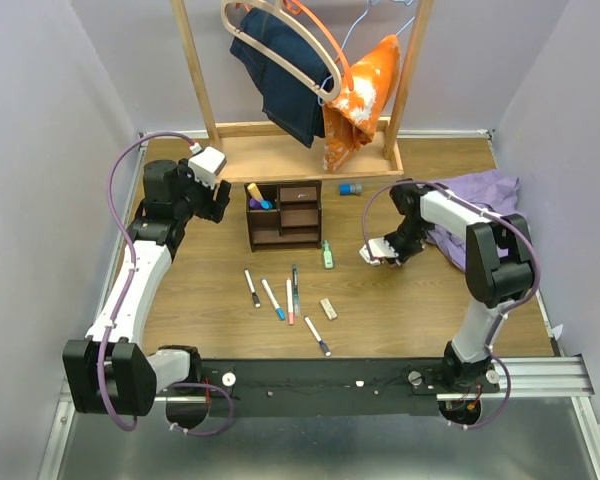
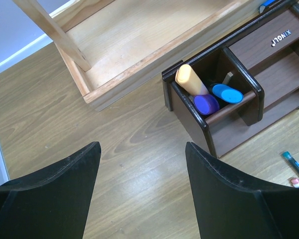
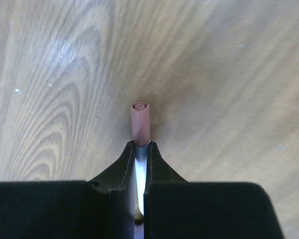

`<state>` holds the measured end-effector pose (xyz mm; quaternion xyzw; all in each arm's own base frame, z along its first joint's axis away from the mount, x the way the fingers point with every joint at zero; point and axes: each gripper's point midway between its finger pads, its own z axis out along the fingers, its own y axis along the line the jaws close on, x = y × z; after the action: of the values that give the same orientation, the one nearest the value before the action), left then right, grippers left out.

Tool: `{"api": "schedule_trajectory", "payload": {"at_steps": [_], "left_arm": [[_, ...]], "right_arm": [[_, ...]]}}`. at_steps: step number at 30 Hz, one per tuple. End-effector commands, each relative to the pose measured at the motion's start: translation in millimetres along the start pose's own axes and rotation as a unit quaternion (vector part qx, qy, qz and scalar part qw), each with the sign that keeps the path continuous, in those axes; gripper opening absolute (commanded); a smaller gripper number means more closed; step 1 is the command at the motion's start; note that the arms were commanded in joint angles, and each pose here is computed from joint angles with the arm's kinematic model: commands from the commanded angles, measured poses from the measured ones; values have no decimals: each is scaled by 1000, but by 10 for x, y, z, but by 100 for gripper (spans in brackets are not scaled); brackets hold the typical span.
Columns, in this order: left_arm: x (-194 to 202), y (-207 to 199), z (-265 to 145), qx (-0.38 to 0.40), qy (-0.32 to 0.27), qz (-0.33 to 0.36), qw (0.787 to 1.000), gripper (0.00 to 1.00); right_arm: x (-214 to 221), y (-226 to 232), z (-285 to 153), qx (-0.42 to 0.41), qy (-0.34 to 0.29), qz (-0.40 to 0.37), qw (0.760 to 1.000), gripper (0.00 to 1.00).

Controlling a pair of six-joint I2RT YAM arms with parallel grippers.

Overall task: Sort the stationery into containers
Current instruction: Pick up the pen from the center of the board.

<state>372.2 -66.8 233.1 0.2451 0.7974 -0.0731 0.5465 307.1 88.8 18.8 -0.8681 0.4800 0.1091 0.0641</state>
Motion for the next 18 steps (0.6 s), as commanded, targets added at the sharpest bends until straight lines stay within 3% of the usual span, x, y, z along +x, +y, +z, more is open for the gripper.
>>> {"api": "schedule_trajectory", "payload": {"at_steps": [1, 5, 8, 13, 14, 16, 18], "left_arm": [[-97, 11, -76, -3, -17, 8, 1000, 78], [-137, 29, -75, -5, -23, 11, 1000, 78], [-170, 37, -65, -5, -26, 11, 1000, 78], [-195, 61, -17, -3, -20, 4, 1000, 78], [-199, 68, -7, -3, -18, 2, 1000, 78], [-225, 88, 16, -3, -14, -3, 1000, 78], [-280, 122, 28, -6, -14, -4, 1000, 78]], "right_arm": [[-350, -397, -630, 80, -54, 5, 995, 10], [-694, -799, -1282, 159, -110, 9, 981, 10], [-1018, -1166, -1828, 235, -179, 30, 955, 9], [-1592, -1698, -2535, 307, -331, 81, 888, 9], [-1694, -1871, -2690, 324, -369, 109, 864, 9], [-1878, -1962, -2811, 308, -431, 149, 835, 9], [-2087, -2157, -2978, 326, -469, 125, 811, 9]]}}
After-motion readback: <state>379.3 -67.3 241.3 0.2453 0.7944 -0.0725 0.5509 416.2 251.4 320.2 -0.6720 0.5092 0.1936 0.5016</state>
